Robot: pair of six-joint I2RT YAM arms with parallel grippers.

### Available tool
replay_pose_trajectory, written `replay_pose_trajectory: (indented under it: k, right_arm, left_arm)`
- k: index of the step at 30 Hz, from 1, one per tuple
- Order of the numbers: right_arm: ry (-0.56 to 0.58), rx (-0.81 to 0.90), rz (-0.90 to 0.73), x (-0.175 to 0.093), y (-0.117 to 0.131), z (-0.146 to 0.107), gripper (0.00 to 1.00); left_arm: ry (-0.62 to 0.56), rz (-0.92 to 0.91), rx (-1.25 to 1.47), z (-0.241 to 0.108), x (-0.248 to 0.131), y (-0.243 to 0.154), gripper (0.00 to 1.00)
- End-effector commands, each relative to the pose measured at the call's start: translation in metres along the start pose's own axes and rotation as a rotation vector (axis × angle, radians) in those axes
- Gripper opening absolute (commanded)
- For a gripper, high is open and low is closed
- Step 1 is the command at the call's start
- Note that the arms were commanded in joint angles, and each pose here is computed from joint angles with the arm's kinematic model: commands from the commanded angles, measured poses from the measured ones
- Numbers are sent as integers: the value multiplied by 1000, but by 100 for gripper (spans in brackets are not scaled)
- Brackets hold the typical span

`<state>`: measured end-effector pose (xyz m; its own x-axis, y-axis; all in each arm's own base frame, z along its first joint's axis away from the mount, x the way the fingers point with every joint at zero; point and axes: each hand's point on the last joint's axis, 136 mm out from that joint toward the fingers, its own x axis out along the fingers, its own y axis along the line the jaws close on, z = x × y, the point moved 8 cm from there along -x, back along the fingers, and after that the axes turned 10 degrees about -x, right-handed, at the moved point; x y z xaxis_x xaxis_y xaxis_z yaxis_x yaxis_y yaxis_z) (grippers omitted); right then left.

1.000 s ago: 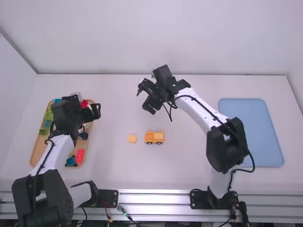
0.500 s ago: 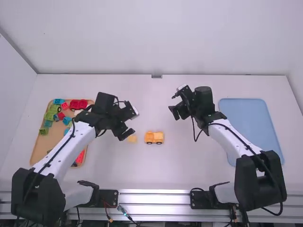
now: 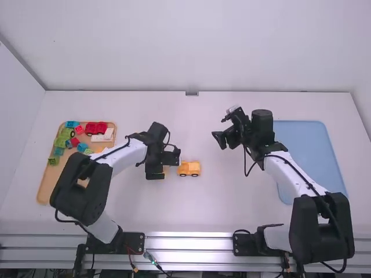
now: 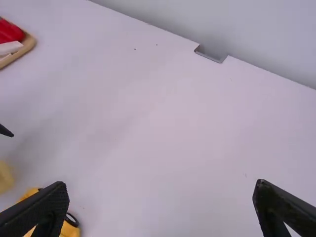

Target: Assemble lego blocks to make yellow taxi

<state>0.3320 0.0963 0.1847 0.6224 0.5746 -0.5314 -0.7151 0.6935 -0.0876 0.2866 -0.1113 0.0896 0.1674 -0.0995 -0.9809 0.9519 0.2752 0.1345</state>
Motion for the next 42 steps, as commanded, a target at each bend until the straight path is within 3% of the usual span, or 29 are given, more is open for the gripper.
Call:
replay_pose_trajectory:
  k: [1, 11, 13, 19, 32, 34, 35, 36, 42]
  right_arm:
    - [-23, -3, 15, -5, 4, 3, 99]
    - [-23, -4, 14, -5, 3, 3, 99]
    - [-22, -3, 13, -5, 3, 3, 99]
    - [-21, -3, 12, -5, 4, 3, 99]
    - [-23, -4, 17, -5, 4, 3, 99]
    - [-22, -3, 16, -5, 4, 3, 99]
    - [-22, -3, 15, -5, 4, 3, 99]
    - [-22, -3, 15, -5, 4, 3, 99]
    - [-22, -3, 17, -5, 4, 3, 99]
  left_arm:
    - [16, 4, 31, 5, 3, 6, 99]
    - [-10, -55, 11, 6, 16, 2, 96]
    - [-14, -71, 10, 5, 16, 0, 87]
    - [-27, -116, 6, 4, 18, -8, 77]
    - [14, -104, -53, -4, 25, -13, 65]
    - [13, -106, -54, -5, 25, -13, 59]
    - [13, -106, -56, -4, 25, -13, 47]
    - [14, -106, -57, -5, 25, -13, 44]
    - [21, -114, -79, -6, 26, -15, 39]
